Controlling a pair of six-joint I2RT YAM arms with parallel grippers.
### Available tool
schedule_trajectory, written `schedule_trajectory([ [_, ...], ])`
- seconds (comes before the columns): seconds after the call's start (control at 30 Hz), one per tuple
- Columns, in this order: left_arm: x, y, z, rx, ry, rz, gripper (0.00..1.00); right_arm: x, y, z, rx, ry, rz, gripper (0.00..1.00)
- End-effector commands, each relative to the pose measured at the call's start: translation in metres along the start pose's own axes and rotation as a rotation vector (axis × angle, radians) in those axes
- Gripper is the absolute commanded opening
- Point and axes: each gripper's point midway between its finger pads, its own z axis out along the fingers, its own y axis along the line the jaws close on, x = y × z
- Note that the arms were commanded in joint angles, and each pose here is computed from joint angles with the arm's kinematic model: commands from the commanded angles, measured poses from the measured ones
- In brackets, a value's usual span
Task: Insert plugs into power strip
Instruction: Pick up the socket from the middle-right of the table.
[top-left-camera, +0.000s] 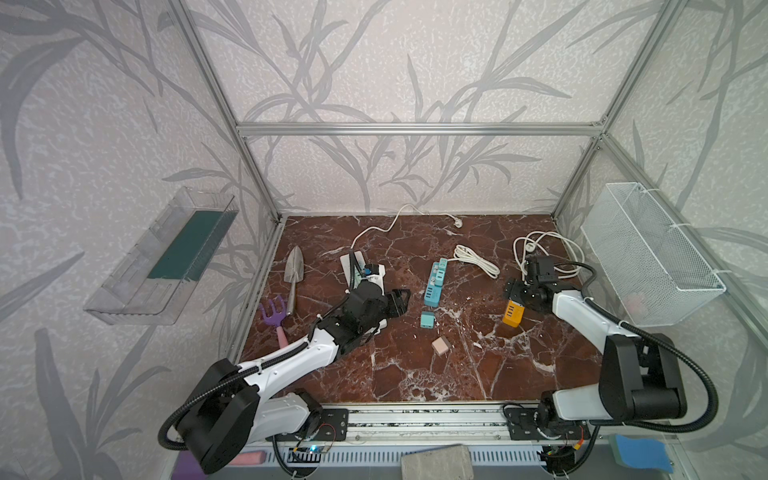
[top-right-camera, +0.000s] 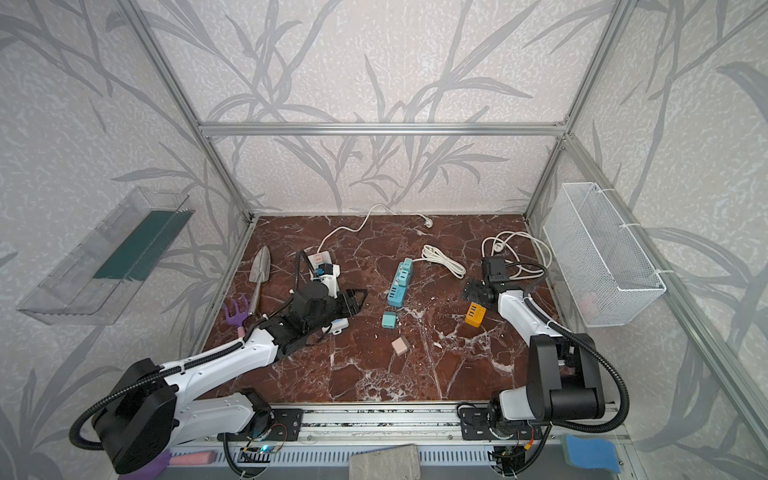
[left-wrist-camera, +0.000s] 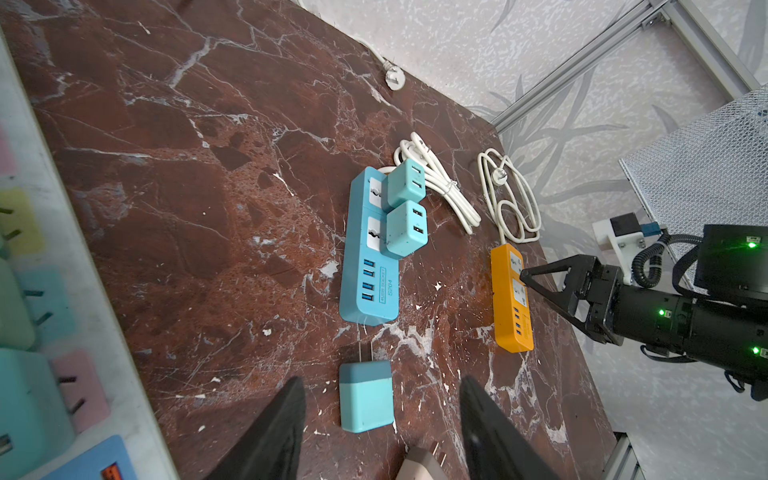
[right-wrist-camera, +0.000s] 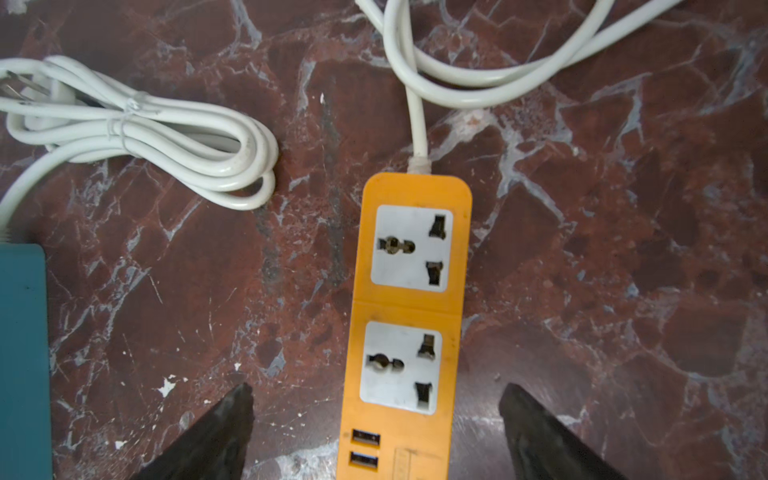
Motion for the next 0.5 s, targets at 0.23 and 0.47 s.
schedule_trajectory([
  [0.23, -0.013, -0.010, -0.004, 0.023, -0.029, -0.018, 0.60, 0.011, -0.008, 0.025, 0.052, 0.112, -0.010, 0.88],
  [0.47, -0.013, -0.010, -0.005, 0.019, -0.030, -0.014, 0.60, 0.022, 0.003, 0.036, -0.006, 0.184, -0.012, 0.62],
])
